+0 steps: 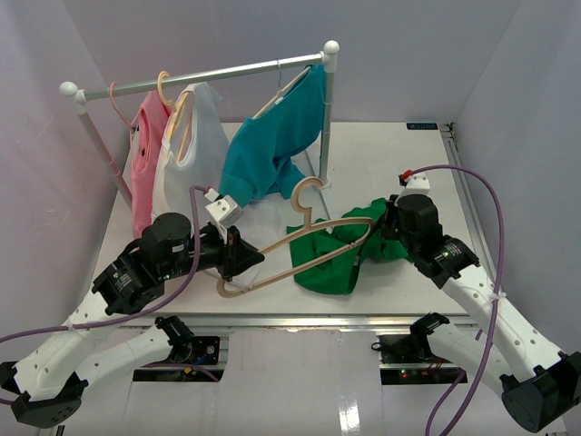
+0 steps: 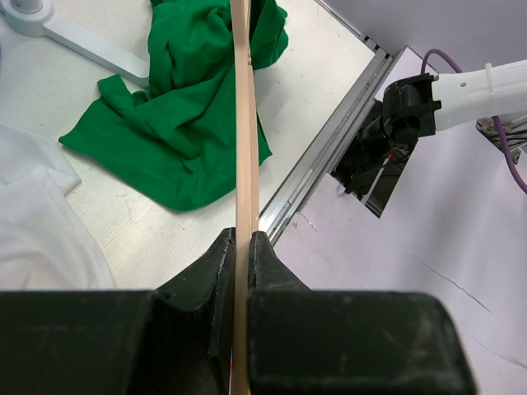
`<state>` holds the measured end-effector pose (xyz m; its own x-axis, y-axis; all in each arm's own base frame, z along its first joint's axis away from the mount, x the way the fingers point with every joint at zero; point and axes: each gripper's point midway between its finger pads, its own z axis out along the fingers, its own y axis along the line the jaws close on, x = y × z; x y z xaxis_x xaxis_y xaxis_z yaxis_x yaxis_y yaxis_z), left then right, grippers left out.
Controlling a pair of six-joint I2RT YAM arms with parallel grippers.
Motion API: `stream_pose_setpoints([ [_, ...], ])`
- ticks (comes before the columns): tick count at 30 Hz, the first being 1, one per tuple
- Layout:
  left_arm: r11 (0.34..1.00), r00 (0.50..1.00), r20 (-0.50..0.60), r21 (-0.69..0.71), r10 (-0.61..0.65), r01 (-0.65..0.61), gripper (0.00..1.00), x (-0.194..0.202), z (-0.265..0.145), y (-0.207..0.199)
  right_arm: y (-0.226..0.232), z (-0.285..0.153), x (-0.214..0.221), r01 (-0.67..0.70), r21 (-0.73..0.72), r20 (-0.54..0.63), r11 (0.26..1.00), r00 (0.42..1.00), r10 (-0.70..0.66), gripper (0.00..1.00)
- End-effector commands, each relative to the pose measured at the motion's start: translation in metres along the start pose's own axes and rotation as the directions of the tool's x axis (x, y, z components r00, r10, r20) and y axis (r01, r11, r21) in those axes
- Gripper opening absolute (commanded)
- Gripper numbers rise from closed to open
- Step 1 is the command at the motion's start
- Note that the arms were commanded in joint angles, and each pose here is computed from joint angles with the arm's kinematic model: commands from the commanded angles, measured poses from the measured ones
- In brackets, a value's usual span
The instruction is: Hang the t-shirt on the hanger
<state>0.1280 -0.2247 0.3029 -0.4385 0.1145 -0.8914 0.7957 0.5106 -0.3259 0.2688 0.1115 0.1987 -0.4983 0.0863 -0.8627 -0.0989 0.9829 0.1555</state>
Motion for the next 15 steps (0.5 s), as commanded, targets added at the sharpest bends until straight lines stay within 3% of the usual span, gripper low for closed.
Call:
stream_pose_setpoints([
  [1, 1.000, 1.000, -0.016, 0.003, 0.000, 0.000, 0.00, 0.000, 0.001, -0.001, 0.005, -0.005, -0.018, -0.004, -0.028, 0.056, 1.000, 0.998, 0.005, 0.08],
  [15, 1.000, 1.000, 0.007, -0.028, 0.008, -0.008, 0.00, -0.007, -0.022, -0.003, 0.003, -0.004, -0.018, 0.007, -0.022, 0.046, 1.000, 0.999, -0.006, 0.08],
])
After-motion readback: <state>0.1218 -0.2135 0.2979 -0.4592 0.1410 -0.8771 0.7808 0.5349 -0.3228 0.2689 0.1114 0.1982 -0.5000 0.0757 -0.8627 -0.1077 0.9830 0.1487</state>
